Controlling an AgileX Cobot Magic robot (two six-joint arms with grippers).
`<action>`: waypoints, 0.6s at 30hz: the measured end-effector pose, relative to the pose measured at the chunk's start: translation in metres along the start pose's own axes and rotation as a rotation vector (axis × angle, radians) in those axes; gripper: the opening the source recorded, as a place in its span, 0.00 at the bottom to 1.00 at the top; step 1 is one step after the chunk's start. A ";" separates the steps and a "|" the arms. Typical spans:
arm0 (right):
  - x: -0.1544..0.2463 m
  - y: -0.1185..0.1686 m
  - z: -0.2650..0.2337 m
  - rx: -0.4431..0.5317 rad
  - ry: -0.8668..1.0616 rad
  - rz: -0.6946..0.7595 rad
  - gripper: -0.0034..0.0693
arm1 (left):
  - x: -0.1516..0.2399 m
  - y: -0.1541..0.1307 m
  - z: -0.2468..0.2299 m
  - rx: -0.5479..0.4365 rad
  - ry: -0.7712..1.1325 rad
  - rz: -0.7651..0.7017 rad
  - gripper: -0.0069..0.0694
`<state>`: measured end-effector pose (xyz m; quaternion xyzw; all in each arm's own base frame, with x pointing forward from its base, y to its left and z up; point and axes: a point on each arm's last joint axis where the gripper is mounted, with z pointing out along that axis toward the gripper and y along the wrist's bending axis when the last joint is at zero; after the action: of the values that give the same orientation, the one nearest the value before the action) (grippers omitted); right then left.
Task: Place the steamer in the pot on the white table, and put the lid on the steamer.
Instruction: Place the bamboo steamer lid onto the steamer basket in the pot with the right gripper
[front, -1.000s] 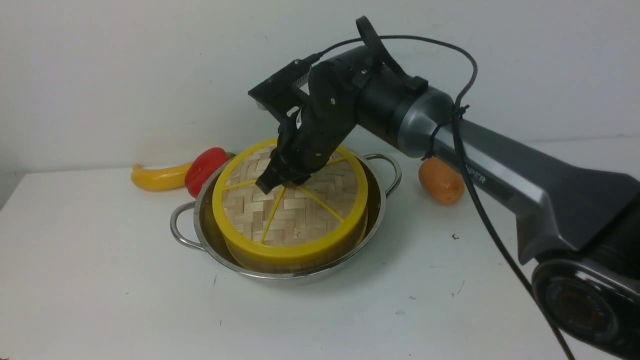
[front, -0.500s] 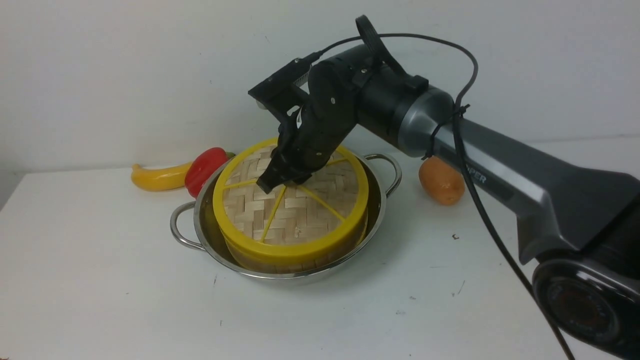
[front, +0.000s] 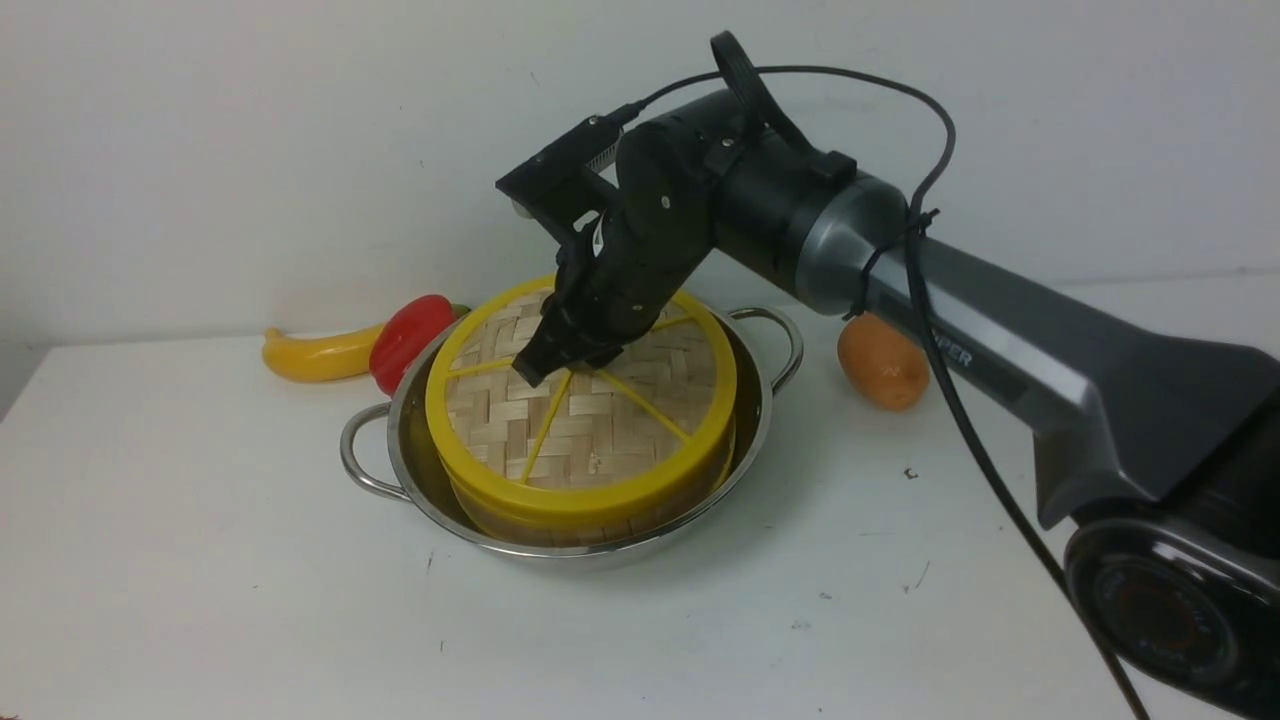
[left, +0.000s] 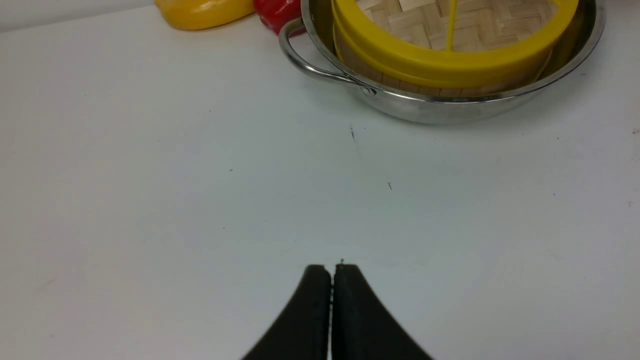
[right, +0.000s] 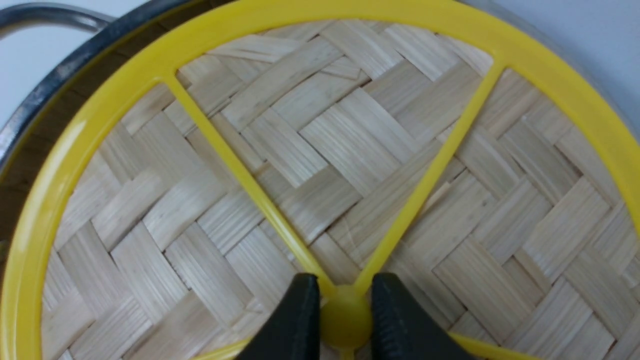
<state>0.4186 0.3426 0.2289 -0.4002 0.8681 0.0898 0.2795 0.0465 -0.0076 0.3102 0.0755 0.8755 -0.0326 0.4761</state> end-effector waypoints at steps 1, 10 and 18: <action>0.000 0.000 0.000 -0.001 -0.001 0.000 0.24 | 0.000 0.000 0.000 0.000 0.000 0.000 0.09; -0.001 0.000 0.000 -0.005 -0.007 0.003 0.24 | 0.000 0.000 0.000 0.000 0.000 0.000 0.09; -0.001 0.001 0.000 -0.007 -0.014 0.005 0.24 | 0.000 0.000 0.000 0.000 0.000 0.000 0.09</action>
<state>0.4188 0.3438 0.2296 -0.3986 0.8668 0.0962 0.2839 0.0465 -0.0076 0.3102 0.0755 0.8755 -0.0326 0.4761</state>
